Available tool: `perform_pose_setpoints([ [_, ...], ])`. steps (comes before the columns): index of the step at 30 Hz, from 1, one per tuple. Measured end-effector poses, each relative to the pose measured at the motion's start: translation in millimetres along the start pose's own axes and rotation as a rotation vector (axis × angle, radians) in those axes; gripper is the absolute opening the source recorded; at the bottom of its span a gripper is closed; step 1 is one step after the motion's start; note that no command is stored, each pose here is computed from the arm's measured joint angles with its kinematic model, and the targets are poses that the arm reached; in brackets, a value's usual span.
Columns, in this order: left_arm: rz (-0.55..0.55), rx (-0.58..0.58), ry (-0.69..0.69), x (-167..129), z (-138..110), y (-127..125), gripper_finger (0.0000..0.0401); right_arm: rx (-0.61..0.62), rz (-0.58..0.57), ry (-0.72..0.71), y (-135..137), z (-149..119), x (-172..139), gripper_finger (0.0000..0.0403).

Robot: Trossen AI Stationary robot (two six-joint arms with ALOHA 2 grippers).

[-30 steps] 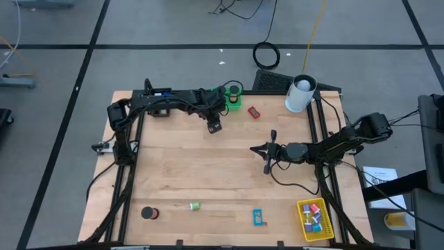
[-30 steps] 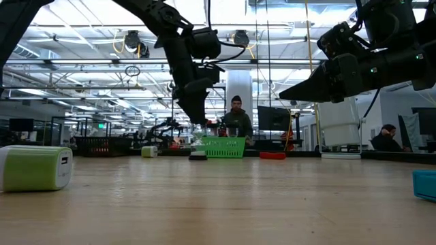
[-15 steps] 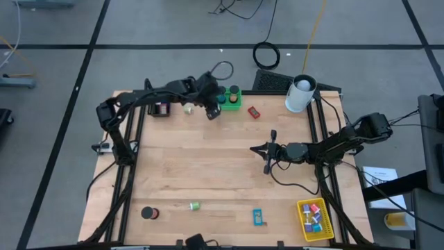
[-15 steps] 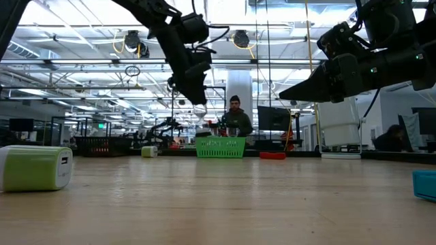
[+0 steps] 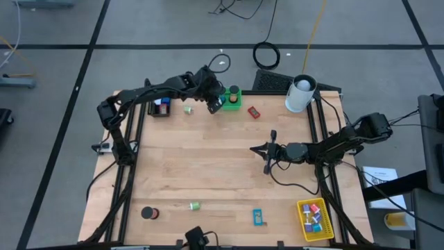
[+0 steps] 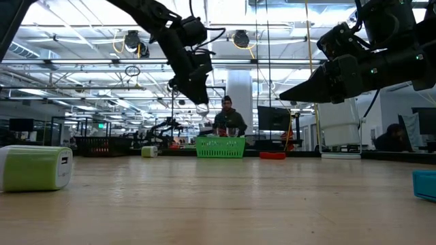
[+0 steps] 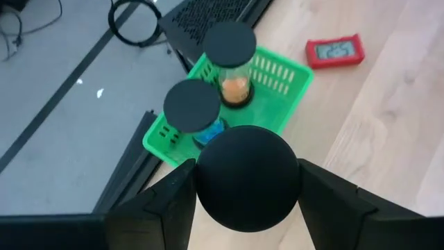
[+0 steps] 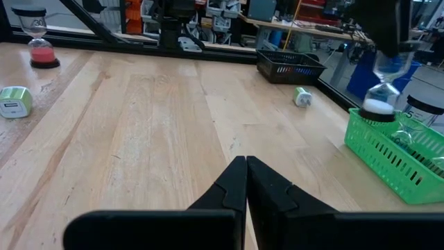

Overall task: Pick & Place Office items
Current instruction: Put the white hourglass into the green basket

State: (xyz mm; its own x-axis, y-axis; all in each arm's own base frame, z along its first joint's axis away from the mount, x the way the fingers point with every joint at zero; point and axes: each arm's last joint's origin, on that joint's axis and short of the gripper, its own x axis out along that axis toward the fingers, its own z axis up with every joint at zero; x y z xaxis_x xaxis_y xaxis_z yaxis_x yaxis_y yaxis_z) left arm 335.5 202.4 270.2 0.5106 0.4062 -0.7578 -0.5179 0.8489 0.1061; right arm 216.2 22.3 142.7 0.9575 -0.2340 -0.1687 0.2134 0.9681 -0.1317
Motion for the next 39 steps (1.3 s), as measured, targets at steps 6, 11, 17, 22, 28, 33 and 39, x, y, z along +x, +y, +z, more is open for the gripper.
perform_pose_setpoints([
  [6, 0.027, -0.030, 0.002, 14, -1, 7, 0.0218, 0.000, 0.000, 0.000, 0, 0, 0, 0.0001],
  [11, 0.018, -0.037, 0.005, 19, -2, 9, 0.0218, 0.000, 0.001, -0.001, 0, 0, 0, 0.0001],
  [17, 0.008, -0.072, 0.019, 23, -4, 12, 0.0218, 0.001, 0.004, -0.001, 0, 0, 0, 0.0001],
  [22, 0.005, -0.084, 0.022, 23, -5, 13, 0.0218, 0.000, 0.006, -0.001, 0, 0, 0, 0.0001],
  [28, -0.031, -0.095, 0.019, 23, -4, 11, 0.0218, 0.001, 0.006, -0.002, 0, 0, 0, 0.0001],
  [33, -0.012, -0.095, 0.021, 23, -4, 10, 0.0218, 0.001, 0.005, -0.002, 0, 0, 0, 0.0001],
  [39, -0.015, -0.102, 0.025, 23, -5, 10, 0.0218, 0.001, 0.005, -0.002, 0, 0, 0, 0.0001],
])
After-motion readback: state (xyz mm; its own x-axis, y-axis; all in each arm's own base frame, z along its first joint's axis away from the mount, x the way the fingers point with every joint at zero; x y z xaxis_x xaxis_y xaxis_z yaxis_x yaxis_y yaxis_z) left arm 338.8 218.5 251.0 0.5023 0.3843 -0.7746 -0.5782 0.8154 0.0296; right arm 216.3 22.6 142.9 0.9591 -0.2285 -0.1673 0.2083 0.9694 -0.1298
